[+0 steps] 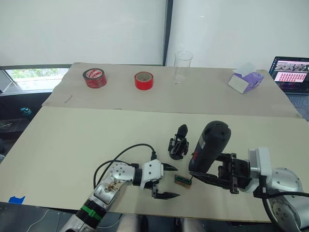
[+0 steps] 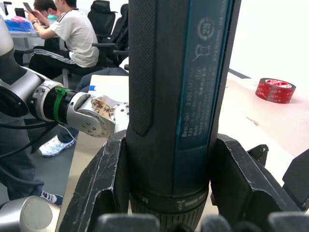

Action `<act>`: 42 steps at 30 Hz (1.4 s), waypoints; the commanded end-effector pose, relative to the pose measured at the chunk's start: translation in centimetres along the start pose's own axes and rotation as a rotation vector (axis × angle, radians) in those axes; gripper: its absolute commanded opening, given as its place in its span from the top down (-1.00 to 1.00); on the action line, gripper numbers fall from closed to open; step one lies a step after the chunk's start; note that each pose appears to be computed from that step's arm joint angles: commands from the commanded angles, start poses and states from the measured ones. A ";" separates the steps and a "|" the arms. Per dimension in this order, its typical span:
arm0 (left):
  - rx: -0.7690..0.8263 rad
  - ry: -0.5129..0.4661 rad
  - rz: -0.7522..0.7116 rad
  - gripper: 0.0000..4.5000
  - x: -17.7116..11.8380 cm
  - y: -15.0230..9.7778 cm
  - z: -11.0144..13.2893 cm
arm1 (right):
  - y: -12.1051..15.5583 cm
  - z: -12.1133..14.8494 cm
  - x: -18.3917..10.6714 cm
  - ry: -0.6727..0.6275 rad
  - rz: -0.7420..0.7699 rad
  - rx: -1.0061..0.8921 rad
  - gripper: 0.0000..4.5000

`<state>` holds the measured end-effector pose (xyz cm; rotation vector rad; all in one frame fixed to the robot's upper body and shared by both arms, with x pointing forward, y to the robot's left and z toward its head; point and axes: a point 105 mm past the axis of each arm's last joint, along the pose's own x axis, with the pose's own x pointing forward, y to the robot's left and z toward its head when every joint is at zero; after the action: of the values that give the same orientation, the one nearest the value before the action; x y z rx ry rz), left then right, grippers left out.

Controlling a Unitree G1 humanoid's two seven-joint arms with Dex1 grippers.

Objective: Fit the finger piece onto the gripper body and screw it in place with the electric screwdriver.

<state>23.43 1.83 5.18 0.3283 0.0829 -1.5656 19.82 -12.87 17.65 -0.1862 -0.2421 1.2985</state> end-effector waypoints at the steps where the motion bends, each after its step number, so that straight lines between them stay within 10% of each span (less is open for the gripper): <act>1: -0.043 0.042 -0.025 -1.00 0.4 -0.8 -1.4 | 0.2 1.3 0.3 -0.039 0.024 -0.064 0.15; 42: -0.048 0.035 -0.027 -1.00 0.5 -1.0 -1.4 | 0.2 0.7 0.4 -0.010 0.016 -0.076 0.15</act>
<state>23.42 1.80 5.18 0.3276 0.0825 -1.5664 19.99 -12.66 17.24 -0.2204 -0.2247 1.2963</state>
